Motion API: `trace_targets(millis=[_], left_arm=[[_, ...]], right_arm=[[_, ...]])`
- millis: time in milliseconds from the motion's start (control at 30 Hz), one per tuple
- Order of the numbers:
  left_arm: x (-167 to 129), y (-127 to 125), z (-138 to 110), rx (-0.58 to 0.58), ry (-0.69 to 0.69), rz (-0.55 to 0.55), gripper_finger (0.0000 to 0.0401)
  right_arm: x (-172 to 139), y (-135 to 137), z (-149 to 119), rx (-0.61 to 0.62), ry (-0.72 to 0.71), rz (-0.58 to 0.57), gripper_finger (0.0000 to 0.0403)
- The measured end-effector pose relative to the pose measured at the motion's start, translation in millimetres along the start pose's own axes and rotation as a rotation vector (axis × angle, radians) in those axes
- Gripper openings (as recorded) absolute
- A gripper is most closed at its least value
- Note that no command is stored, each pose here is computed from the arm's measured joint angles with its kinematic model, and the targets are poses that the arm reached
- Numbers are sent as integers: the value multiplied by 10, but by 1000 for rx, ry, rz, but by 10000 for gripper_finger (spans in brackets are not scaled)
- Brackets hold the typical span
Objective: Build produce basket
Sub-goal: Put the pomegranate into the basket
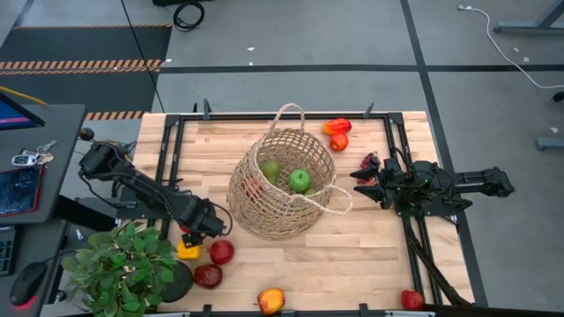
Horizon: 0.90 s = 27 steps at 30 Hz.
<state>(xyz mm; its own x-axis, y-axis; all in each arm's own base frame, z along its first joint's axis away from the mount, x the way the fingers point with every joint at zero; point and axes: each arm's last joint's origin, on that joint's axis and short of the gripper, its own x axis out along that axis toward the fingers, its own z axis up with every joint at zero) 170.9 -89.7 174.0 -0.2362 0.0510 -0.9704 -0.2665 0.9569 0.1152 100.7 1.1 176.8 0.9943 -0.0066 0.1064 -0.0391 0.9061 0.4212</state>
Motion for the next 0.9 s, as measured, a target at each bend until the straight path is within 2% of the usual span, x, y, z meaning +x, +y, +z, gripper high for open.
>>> trace_targets(millis=[133,433,900], left_arm=[[41,-22,21,25,35,11,373],[0,-40,38,31,36,17,334],[-259,-40,22,20,55,62,330]], right_arm=[[0,0,0,0,0,0,284],[0,0,0,0,0,0,284],[0,0,0,0,0,0,284]])
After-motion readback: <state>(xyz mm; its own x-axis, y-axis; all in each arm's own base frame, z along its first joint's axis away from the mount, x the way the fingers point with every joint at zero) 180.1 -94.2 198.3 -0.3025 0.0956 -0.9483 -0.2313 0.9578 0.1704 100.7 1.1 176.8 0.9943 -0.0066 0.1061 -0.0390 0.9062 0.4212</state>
